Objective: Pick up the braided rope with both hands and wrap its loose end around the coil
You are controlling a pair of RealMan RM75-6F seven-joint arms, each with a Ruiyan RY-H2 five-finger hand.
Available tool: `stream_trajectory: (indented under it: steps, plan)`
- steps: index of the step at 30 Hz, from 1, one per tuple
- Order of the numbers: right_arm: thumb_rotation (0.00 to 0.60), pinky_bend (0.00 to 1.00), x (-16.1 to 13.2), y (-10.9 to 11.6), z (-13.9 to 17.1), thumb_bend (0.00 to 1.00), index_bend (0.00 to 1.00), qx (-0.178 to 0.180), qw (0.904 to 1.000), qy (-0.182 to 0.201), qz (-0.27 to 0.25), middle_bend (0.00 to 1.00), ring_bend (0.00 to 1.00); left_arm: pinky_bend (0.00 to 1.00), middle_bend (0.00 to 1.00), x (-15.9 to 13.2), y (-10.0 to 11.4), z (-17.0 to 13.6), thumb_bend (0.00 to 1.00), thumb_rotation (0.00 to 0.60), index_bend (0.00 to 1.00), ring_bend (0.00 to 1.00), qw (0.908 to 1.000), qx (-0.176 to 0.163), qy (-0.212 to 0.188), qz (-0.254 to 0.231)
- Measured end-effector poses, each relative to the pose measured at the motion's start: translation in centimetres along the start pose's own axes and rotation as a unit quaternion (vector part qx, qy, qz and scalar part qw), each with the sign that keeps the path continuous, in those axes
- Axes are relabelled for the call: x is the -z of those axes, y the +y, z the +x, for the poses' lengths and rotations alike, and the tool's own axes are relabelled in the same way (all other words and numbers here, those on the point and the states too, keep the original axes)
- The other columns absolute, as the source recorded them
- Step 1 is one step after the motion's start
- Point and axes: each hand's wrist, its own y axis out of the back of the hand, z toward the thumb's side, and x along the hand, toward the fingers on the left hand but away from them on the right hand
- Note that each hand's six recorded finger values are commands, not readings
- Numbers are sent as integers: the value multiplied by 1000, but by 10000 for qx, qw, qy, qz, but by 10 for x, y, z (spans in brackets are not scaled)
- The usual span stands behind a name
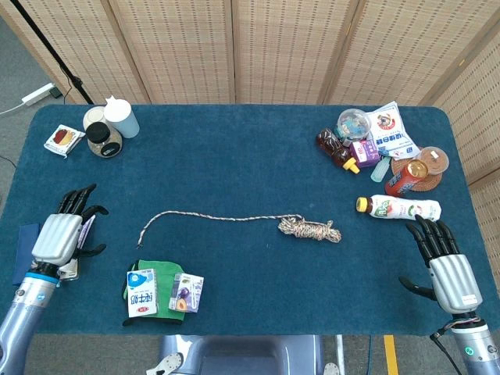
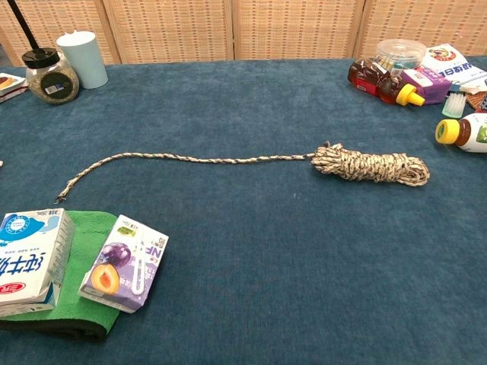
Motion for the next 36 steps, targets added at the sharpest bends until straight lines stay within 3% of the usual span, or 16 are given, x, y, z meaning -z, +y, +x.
stream_trajectory:
  steps: [11,21,36]
  plan:
    - [600,0,0,-2,0,0,0,-87,10000,22,-32,0,0,0,0,-59,-35,58,128,600,402,0,9993,65,-298,231]
    - [600,0,-4,-10,0,0,0,-266,9996,65,-62,0,0,0,0,-93,-73,90,187,600,416,0,9980,550,-213,246]
    - [600,0,-6,-12,1,0,0,-364,9992,113,-127,0,0,0,0,-111,-82,116,224,600,438,0,9955,914,115,206]
